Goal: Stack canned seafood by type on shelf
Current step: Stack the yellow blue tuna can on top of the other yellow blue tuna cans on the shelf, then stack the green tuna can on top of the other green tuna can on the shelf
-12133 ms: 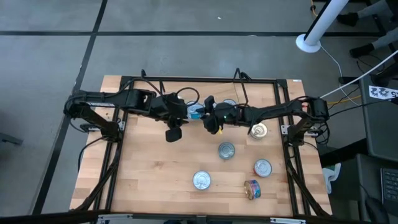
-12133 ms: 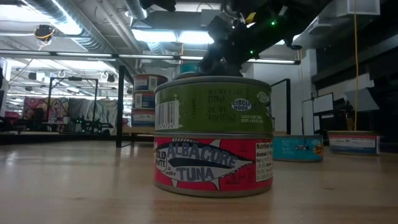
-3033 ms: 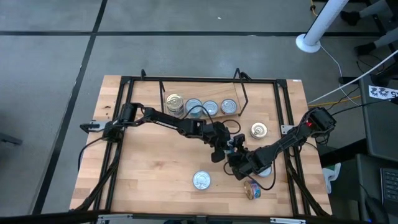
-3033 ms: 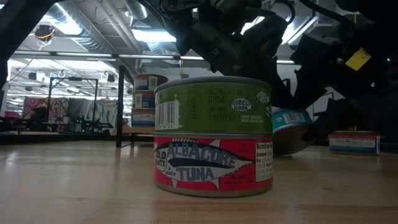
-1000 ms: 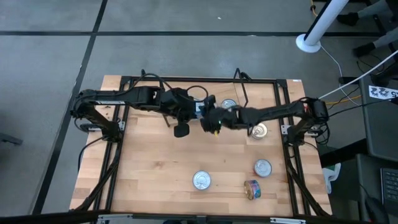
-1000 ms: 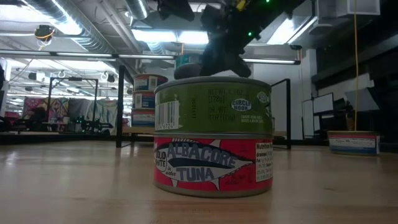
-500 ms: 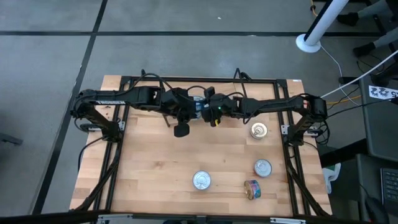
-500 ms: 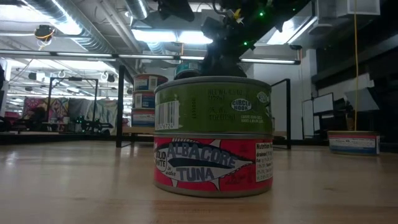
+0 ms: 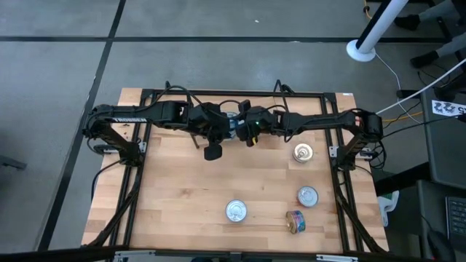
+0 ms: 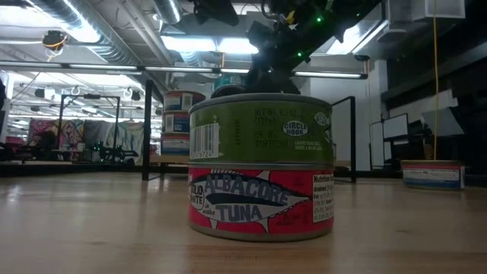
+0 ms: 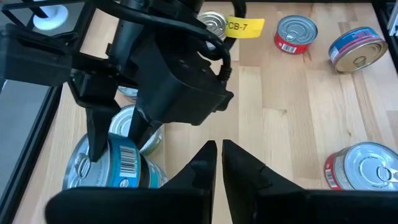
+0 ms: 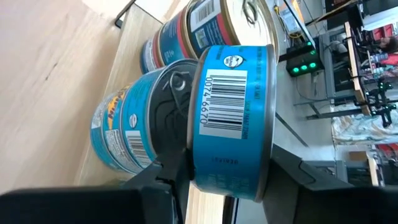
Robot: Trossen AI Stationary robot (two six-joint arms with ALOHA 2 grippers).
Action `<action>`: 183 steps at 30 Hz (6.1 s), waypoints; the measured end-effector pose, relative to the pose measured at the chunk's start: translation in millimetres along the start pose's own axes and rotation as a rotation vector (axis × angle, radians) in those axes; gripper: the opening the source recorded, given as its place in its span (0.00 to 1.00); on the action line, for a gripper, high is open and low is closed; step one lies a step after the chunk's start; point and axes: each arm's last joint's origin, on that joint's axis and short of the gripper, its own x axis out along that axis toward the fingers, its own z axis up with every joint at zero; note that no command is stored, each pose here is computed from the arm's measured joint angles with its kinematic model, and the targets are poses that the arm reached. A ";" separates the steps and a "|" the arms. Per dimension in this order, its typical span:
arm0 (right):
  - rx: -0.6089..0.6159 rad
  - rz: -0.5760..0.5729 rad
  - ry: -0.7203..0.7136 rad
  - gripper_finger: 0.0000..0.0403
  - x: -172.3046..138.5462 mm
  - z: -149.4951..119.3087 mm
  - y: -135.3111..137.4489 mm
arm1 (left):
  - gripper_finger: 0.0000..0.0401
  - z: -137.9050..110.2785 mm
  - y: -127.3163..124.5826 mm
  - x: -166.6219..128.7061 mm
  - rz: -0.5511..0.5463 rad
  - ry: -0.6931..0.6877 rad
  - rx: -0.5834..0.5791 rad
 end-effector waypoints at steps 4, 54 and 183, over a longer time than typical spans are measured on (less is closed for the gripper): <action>0.001 0.019 -0.028 0.34 0.0 0.9 0.4 | 0.06 0.0 0.0 0.0 0.000 0.000 0.000; 0.028 0.053 -0.177 0.63 -11.4 18.9 3.2 | 0.05 -0.5 -5.5 -0.1 -0.012 0.004 -0.047; 0.226 0.159 0.113 0.63 -104.2 10.6 170.7 | 0.00 -30.7 -71.7 177.6 -0.061 0.155 0.204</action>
